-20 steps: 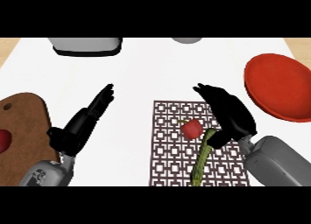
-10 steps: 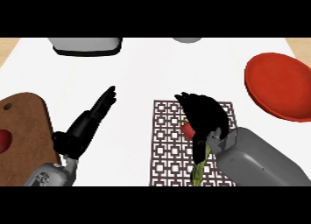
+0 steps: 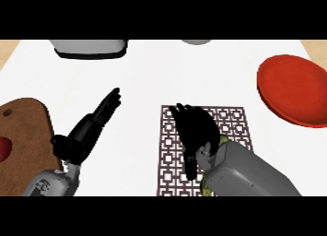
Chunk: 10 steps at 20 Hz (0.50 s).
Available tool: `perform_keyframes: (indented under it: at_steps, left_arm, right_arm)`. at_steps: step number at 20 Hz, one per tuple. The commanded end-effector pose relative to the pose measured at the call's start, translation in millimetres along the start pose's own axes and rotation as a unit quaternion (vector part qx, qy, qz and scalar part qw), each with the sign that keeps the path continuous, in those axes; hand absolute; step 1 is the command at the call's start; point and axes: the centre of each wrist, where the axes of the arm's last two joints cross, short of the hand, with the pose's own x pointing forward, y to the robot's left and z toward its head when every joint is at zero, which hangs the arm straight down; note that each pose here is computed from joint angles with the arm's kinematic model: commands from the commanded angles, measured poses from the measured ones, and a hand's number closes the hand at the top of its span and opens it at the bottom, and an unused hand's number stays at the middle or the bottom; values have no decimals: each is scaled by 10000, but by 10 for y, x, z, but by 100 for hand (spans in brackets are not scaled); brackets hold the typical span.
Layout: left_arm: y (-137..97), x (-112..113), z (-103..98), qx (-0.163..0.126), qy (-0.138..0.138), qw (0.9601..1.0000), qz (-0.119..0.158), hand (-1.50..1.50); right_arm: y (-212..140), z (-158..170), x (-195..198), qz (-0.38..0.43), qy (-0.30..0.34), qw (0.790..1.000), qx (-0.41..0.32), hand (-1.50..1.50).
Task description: Pick the bell pepper from the placemat and place it in the bowl
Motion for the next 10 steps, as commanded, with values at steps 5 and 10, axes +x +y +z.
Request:
perform_keyframes:
  at_steps: [5,10]
  left_arm:
    - [-66,-106,59,48,-18,10000,-39,0]
    - [18,71,27,9,5,10000,21,0]
  right_arm:
    - [152,155,-14,387,420,9973,-473,-150]
    - [402,37,5,436,334,9957,-744,-150]
